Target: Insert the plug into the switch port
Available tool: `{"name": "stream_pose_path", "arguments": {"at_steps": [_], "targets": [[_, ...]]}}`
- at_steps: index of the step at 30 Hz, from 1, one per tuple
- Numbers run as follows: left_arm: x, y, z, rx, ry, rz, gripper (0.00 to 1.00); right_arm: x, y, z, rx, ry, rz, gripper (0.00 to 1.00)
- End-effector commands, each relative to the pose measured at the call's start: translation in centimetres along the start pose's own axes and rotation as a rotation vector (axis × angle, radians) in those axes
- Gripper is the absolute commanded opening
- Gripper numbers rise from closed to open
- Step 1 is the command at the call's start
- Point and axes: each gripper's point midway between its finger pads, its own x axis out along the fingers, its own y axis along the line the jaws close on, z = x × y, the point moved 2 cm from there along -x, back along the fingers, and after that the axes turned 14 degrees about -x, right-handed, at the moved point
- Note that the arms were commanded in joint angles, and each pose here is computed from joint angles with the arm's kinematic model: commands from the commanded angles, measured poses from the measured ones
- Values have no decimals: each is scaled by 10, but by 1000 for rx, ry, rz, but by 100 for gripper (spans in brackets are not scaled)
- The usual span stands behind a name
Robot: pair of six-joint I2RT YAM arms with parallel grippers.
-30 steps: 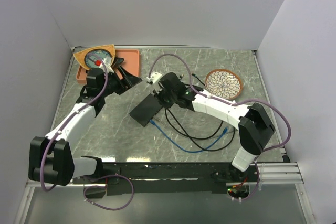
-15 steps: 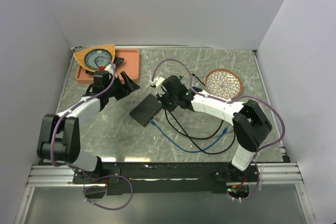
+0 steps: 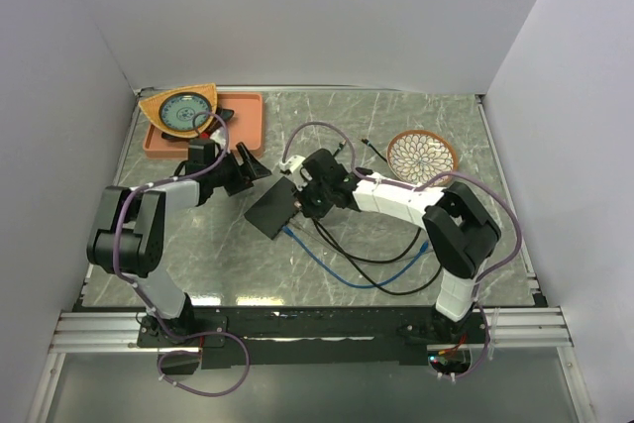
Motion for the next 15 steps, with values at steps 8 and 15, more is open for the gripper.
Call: {"name": "stream_pose_path", "arguments": {"at_steps": [8,15], "targets": [[23,-16,-20,25,64,-55,80,25,-1,-12,33,47,21,0],[29,-12,-26,31,88,-35,77,31,2,-27,35,87,25,0]]}}
